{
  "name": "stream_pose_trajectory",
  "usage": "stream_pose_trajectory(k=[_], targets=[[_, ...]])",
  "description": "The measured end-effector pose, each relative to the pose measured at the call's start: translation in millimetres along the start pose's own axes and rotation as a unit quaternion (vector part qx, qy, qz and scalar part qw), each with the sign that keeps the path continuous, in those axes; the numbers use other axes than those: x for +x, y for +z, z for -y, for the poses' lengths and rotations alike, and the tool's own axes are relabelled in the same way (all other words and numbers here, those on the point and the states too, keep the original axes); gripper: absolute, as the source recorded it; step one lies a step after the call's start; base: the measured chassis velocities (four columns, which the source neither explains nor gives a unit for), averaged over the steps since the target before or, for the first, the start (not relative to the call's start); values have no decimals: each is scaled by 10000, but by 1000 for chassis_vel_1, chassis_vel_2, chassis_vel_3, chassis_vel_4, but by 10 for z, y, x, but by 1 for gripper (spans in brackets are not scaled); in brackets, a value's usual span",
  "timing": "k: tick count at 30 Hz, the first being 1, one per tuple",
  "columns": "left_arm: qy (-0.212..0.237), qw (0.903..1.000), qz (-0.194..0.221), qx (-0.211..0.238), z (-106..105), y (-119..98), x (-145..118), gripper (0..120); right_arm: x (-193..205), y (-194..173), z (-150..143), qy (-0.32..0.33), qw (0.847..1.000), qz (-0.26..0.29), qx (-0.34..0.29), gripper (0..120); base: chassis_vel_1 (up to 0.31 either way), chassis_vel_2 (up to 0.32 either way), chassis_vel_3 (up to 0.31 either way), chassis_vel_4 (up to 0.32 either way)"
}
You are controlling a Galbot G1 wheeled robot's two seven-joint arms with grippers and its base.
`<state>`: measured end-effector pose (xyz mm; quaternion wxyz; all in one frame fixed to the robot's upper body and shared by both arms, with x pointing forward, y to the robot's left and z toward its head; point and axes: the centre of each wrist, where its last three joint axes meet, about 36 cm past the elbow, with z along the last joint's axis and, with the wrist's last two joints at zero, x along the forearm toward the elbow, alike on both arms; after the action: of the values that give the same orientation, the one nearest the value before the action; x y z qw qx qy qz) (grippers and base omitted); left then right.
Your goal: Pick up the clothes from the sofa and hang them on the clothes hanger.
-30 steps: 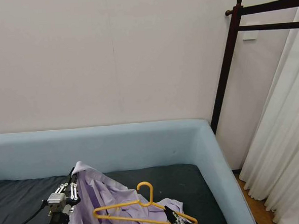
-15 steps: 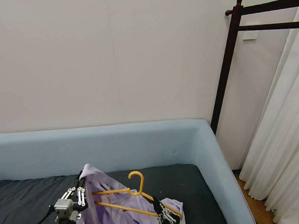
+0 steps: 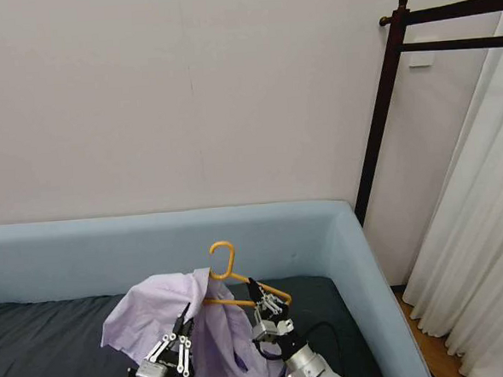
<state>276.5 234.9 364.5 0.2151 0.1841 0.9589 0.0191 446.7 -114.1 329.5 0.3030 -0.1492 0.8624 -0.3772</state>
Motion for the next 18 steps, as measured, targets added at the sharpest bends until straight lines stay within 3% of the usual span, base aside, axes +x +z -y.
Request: stream_pose_trajectory(k=[8, 14, 18], targets=[[-9, 9995, 245, 182, 152, 168, -113, 0, -188, -117, 228, 253, 9992, 249, -174, 4, 0, 0, 0, 0], [-118, 9992, 324, 204, 322, 265, -169, 0, -142, -244, 58, 117, 9985, 413, -328, 4, 0, 0, 0, 0], [-138, 9994, 300, -96, 249, 316, -49, 14, -153, -257, -5, 144, 9983, 380, -414, 4, 0, 0, 0, 0]])
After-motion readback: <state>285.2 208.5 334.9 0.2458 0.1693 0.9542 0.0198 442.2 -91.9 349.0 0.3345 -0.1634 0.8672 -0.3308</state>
